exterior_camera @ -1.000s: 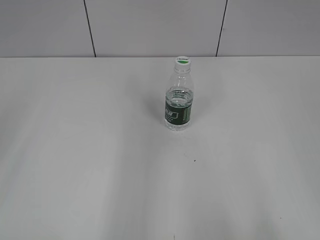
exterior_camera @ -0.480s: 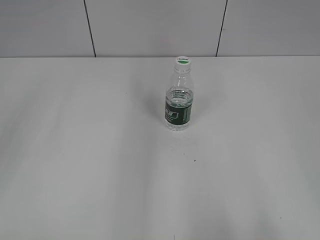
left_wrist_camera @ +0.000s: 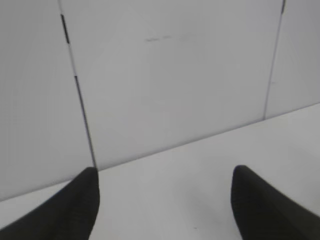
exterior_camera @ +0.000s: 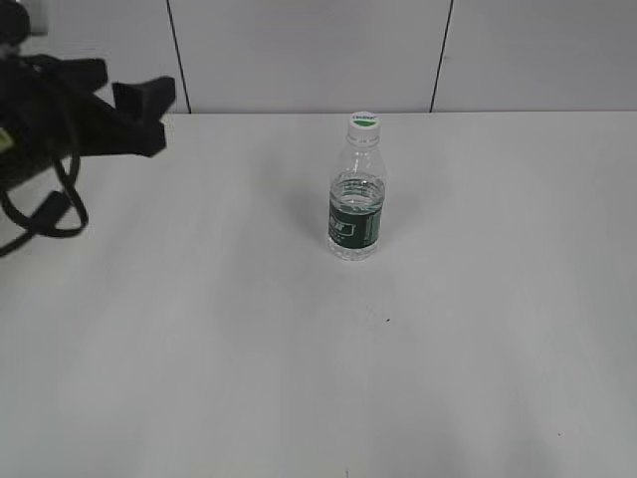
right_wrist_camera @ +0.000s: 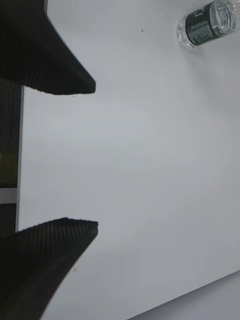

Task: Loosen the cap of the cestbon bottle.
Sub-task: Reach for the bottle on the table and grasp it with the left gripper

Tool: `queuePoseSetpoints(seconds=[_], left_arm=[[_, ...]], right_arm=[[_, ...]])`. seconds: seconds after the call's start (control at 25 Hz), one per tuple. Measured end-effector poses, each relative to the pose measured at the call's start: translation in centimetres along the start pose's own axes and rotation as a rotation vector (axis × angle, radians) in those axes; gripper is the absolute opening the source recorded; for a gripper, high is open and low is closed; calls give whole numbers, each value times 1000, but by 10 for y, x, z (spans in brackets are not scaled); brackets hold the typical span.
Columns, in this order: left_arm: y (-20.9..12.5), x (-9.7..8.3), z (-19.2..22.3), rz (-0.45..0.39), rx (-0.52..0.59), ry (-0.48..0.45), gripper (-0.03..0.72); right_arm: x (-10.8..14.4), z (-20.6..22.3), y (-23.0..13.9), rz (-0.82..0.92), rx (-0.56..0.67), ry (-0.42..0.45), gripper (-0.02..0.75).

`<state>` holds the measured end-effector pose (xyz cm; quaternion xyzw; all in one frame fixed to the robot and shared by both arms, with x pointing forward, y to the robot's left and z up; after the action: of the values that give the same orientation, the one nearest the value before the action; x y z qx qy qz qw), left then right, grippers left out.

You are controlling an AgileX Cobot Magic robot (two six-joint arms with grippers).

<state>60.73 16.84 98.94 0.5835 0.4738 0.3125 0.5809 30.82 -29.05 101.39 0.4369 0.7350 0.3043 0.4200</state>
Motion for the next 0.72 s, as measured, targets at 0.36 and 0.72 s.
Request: queuePoseSetpoints(seconds=[0.36,0.72], left_arm=[[-65,-50,22,-8,-8,-362,496],[-133,-57,23,-23,148,-453,496]], right_arm=[[0,0,0,0,0,0,587],[0,0,0,0,0,0,587]])
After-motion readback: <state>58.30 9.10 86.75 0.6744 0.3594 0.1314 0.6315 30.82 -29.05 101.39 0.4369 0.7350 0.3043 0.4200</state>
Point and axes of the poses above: a point on each arm's last joint axis where the gripper is mounted, z pointing out along that axis toward the gripper, x along the wrist's bending axis when the last joint is at zero, y = z × x, the point moved 9 cm from there along z, pointing out along that axis toward the gripper, and after that the axes turned 15 degrees about -z, right-handed, at the moved point
